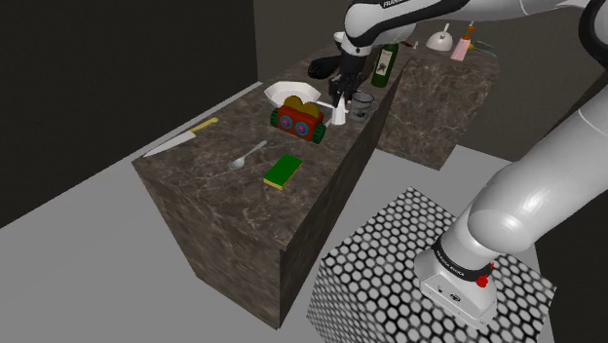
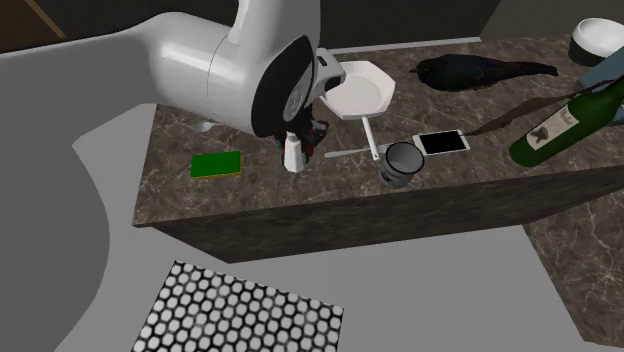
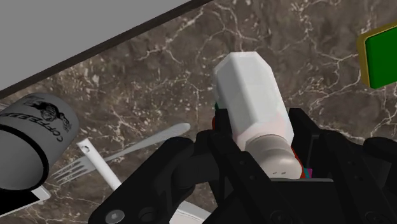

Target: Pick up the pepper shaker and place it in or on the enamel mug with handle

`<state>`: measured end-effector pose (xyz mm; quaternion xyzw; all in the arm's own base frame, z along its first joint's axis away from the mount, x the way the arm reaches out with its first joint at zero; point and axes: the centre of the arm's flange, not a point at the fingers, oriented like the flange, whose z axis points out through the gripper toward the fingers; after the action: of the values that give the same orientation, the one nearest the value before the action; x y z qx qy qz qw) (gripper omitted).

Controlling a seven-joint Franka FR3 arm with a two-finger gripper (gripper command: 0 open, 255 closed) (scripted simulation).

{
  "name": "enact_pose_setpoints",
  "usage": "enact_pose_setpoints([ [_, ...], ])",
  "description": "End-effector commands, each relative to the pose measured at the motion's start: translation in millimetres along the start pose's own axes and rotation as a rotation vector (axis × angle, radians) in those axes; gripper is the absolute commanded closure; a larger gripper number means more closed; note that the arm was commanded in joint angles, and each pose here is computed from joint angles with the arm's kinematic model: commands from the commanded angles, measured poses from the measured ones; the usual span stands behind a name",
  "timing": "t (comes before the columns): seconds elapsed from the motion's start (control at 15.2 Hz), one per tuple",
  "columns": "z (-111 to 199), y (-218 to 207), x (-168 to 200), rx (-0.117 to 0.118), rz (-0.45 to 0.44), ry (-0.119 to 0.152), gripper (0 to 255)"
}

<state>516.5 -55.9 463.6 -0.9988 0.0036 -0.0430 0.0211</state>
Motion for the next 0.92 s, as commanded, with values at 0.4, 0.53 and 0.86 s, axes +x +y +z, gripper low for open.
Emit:
enact_pose_setpoints([
  [0.4,-41.9,-1.5,3.4,0.0,0.0,0.0,255],
  [0.53,-52.4,-2.0,4.3,0.0,0.0,0.0,255],
  [0.86,-60.5,48.2,19.7,0.0,0.0,0.0,255],
])
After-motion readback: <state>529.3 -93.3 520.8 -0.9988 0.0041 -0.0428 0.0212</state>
